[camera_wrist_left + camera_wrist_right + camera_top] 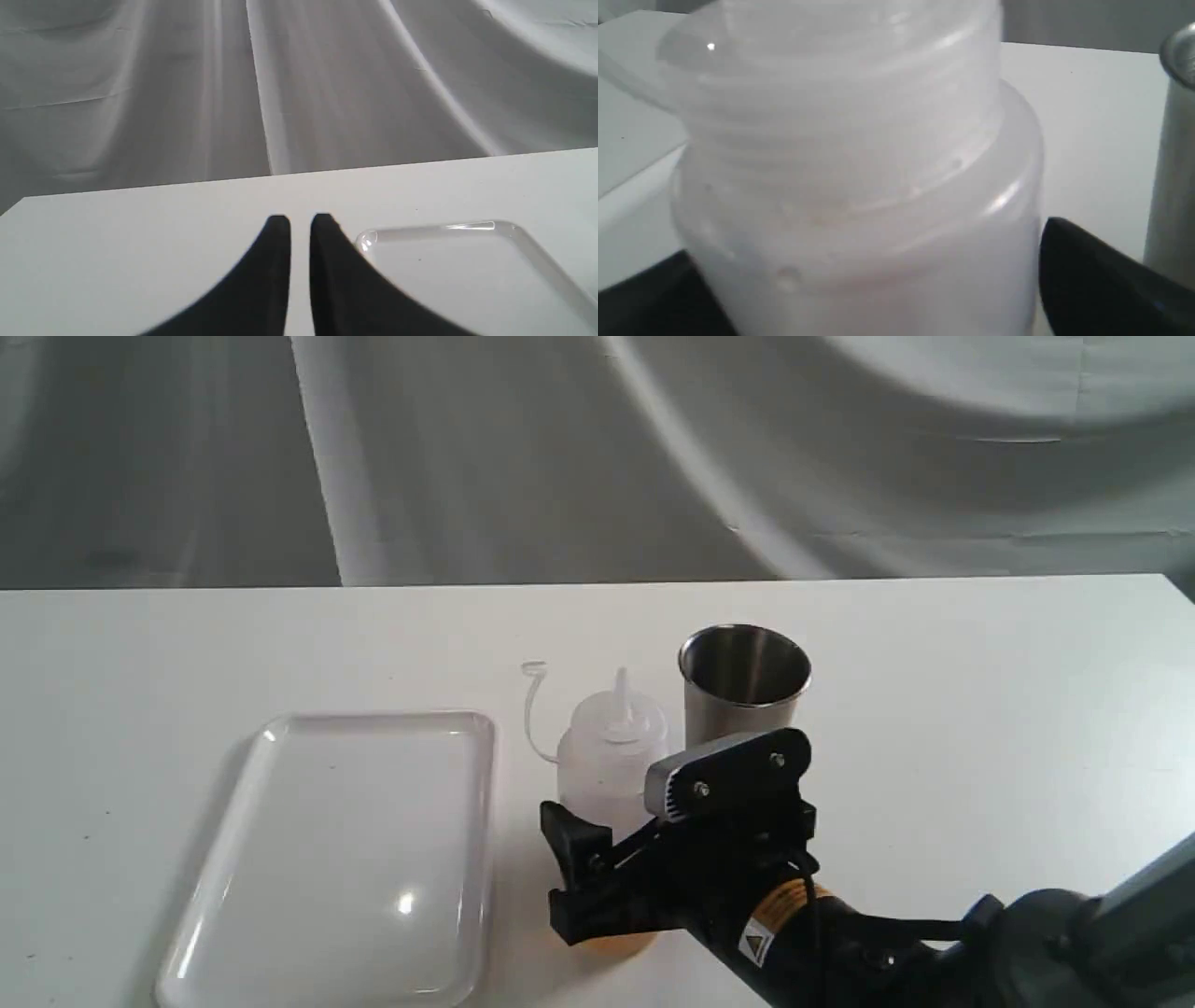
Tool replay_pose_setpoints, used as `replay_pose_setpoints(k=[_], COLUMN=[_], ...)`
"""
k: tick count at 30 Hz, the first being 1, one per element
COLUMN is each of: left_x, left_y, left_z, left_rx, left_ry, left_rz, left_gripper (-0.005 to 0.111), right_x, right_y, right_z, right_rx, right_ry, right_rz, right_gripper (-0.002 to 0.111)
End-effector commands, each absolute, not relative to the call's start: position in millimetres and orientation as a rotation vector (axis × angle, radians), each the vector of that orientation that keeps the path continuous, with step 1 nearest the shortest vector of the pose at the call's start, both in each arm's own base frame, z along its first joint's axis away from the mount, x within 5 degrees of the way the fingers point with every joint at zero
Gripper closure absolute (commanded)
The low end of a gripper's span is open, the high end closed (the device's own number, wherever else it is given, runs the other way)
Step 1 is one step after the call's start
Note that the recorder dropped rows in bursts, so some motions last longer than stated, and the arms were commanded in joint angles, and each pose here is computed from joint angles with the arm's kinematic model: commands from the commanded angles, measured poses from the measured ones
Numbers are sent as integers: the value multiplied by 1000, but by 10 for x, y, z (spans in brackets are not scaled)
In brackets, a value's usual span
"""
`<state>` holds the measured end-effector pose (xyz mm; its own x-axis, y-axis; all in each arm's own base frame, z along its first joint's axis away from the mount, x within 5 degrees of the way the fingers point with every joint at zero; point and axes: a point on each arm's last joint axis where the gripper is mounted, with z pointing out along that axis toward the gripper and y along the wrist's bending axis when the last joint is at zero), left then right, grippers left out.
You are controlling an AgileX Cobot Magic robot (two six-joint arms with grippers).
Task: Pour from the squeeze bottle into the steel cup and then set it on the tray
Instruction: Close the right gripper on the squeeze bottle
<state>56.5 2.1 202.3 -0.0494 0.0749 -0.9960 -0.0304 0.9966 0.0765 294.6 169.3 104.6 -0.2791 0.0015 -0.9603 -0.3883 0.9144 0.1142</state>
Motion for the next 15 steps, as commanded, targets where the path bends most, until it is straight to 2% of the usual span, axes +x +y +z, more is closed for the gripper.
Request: replay_pose_setpoints(k=[1, 15], left_x=[564, 564], left_y=[18, 18], left_z=[2012, 2012], left_rx=[35, 37], left_ry=[1616, 1616], left_rz=[79, 81], left_gripper=[98, 98], right_x=[2973, 2971], right_y=[1675, 1699], right_z=[1048, 1108], right_rx=[-302, -333], right_ry=[1806, 1757], right_rz=[363, 376], right_gripper=[43, 92])
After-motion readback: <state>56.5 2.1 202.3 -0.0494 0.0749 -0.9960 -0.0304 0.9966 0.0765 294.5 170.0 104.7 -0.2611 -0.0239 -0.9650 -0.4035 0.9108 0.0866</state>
